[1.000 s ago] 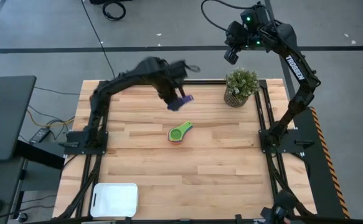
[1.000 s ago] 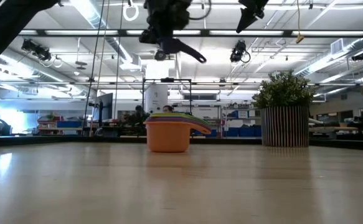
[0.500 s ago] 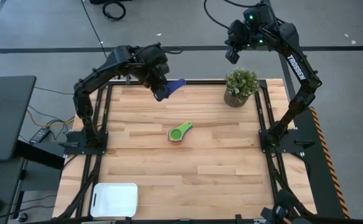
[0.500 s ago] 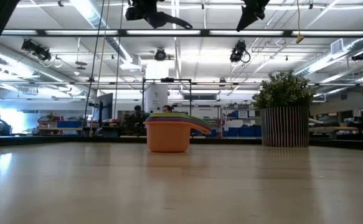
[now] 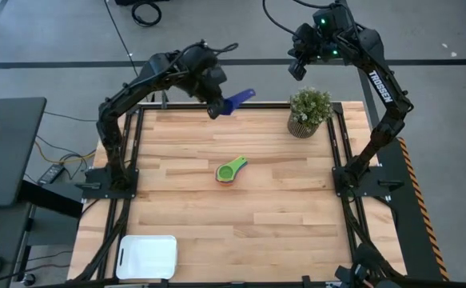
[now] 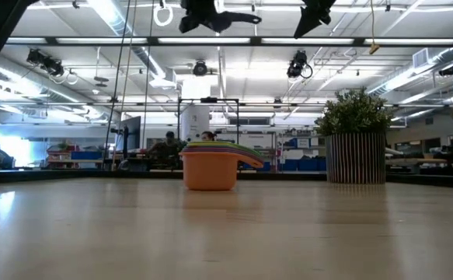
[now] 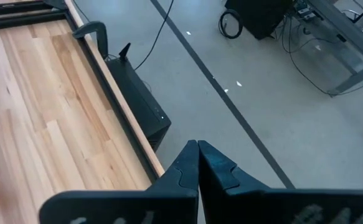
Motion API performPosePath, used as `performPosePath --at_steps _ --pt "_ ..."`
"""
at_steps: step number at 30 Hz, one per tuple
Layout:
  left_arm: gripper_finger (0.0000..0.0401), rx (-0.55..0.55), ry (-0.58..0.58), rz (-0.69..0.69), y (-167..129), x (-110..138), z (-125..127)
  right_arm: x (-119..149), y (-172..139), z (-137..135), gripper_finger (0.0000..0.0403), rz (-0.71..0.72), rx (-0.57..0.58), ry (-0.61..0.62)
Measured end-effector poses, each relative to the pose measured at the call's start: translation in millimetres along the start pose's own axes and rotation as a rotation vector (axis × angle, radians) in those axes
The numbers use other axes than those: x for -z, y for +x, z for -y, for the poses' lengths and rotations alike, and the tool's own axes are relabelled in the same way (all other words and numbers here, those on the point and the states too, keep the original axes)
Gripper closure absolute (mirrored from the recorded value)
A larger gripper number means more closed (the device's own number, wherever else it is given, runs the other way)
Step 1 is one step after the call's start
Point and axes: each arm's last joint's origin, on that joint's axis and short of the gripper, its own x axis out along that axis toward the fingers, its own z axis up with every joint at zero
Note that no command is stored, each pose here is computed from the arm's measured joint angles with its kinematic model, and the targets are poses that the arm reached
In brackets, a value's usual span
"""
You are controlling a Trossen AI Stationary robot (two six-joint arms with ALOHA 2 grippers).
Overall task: Nest measuring cups in basket
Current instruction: Stack the violet measuring cup into the green measuring cup
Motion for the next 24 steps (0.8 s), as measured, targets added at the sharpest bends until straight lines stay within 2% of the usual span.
performPosePath --at_steps 7,11,15,20,24 --pt "0.039 0.169 0.038 0.007 46 -11 0 0 0 0 0.04 -0.001 -0.001 0.0" --pt "0.039 0.16 0.061 0.006 50 -12 -8 0 0 0 0.04 -0.002 -0.001 0.0" --pt "0.039 0.148 0.053 -0.025 39 -7 -18 0 0 0 0.04 -0.003 -0.001 -0.001" --pt "0.039 0.132 0.019 -0.067 3 5 -23 0 0 0 0.04 -0.003 -0.001 -0.001" --pt "0.039 0.19 0.04 -0.032 -27 10 -20 0 0 0 0.04 -0.003 -0.001 0.001"
